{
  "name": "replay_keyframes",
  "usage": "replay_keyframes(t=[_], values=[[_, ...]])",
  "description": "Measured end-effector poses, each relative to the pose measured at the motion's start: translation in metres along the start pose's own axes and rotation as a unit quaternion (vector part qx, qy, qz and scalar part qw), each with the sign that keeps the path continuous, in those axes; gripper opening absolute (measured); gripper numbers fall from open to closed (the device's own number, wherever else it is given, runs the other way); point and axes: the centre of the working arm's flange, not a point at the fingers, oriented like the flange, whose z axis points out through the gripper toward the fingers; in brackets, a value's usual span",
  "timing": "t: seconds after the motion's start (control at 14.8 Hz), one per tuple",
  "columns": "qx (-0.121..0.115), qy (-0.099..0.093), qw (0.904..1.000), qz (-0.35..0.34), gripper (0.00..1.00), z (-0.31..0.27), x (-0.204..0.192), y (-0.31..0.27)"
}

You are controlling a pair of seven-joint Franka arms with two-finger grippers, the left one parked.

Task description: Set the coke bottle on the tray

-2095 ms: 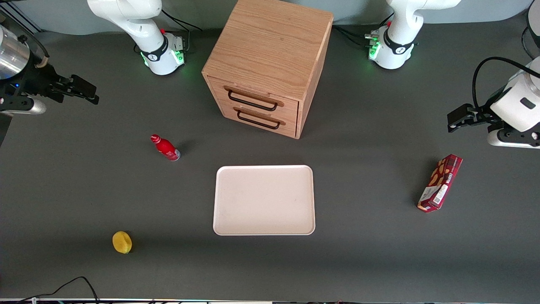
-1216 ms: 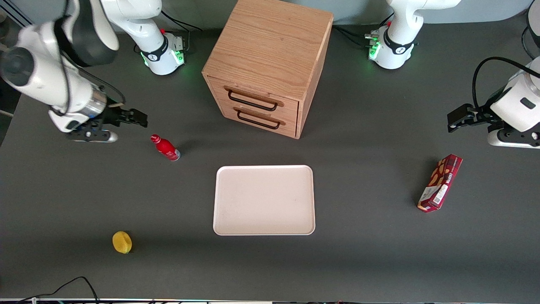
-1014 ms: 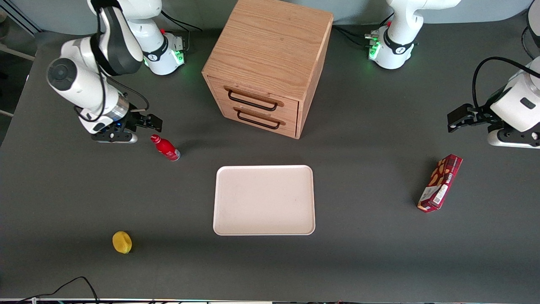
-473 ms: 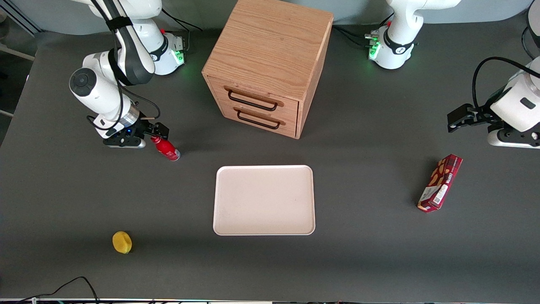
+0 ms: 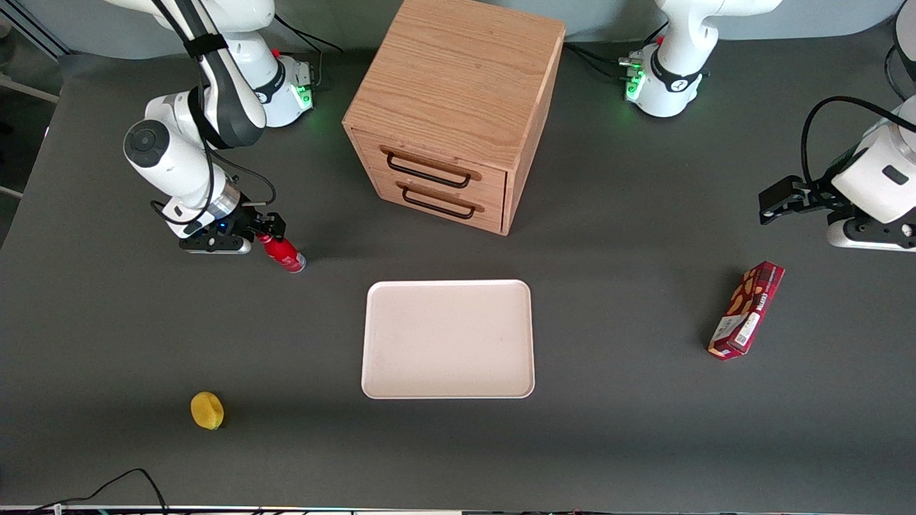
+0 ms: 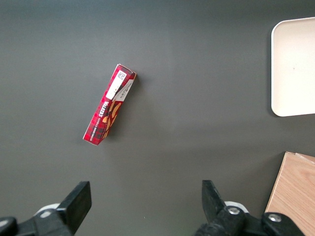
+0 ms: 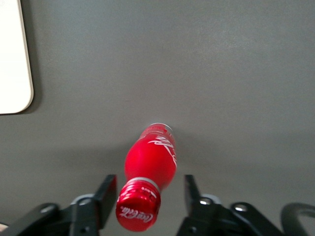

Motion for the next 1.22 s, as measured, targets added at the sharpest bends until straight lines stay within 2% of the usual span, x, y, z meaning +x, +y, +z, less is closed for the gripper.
replay_keyframes(t=[0.14,0.2,0.41,0.54,0.74,1.01,1.22], values=[[0.000,0.001,1.0000,-0.001,0.34,-0.001,0.000,0.000],[0.000,0.002,1.0000,-0.001,0.33,-0.001,0.001,-0.001],[0.000,0.005,1.0000,-0.002,0.33,-0.006,0.004,-0.002],[-0.002,-0.005,1.0000,-0.005,0.33,-0.028,0.016,-0.007],[-0.011,-0.030,0.9994,-0.015,0.33,-0.114,0.046,-0.020],[-0.009,-0.025,0.9993,-0.026,0.33,-0.239,0.076,-0.043],[0.002,-0.041,0.9991,-0.007,0.33,-0.273,0.114,-0.080]])
